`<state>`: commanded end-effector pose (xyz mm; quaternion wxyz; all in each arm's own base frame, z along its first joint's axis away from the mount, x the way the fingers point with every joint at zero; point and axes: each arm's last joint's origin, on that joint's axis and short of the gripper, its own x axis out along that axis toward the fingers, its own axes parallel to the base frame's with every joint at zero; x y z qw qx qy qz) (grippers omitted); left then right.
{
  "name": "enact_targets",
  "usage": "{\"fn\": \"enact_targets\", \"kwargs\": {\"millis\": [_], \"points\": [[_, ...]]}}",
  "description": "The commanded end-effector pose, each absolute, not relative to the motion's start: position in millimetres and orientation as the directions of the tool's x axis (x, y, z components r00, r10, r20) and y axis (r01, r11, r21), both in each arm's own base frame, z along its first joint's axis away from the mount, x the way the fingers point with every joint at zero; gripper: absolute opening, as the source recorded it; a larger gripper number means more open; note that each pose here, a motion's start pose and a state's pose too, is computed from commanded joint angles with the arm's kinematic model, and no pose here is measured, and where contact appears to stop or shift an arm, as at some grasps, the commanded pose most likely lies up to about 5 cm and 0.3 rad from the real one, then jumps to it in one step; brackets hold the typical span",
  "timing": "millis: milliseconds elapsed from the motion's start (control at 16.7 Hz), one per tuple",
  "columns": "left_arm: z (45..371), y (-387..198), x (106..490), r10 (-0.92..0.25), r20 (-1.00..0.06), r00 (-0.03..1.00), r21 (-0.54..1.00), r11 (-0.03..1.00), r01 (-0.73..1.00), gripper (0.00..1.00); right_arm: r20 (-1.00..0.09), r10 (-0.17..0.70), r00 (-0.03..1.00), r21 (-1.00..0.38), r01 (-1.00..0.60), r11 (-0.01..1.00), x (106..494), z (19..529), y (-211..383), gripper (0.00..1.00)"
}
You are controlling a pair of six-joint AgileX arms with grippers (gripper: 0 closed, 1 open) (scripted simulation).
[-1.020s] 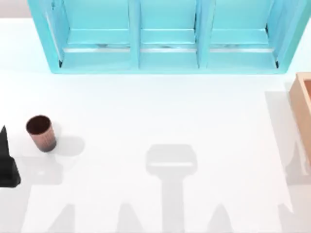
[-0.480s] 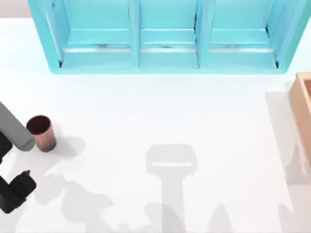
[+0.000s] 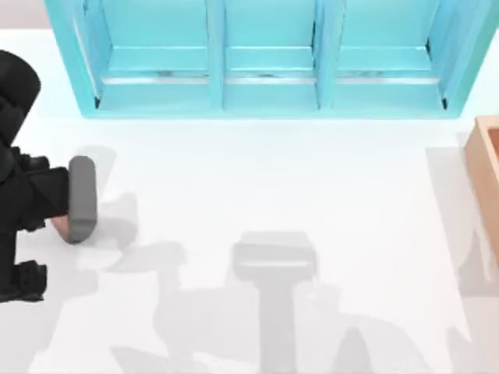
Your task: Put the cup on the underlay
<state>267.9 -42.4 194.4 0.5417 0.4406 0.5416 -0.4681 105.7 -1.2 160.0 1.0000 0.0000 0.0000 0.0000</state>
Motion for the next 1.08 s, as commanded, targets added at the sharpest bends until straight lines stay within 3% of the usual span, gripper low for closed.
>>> {"fn": "enact_targets", "kwargs": {"millis": [180, 420, 900, 1080], "points": [[207, -47, 299, -0.011, -0.997, -0.078, -0.078, 0.064, 0.995, 1.00, 0.000, 0.000, 1.000, 0.000, 0.000, 1.000, 106, 160, -1, 1.00], [236, -49, 325, 0.000, -0.999, -0.033, -0.033, -0.002, 0.999, 1.00, 0.000, 0.000, 1.000, 0.000, 0.000, 1.000, 106, 160, -1, 1.00], [249, -49, 330, 0.000, -1.000, 0.004, 0.004, -0.019, 1.000, 1.00, 0.000, 0.000, 1.000, 0.000, 0.000, 1.000, 106, 160, -1, 1.00], [236, -49, 331, 0.002, -1.000, -0.004, -0.004, -0.019, 1.000, 1.00, 0.000, 0.000, 1.000, 0.000, 0.000, 1.000, 106, 160, -1, 1.00]]}}
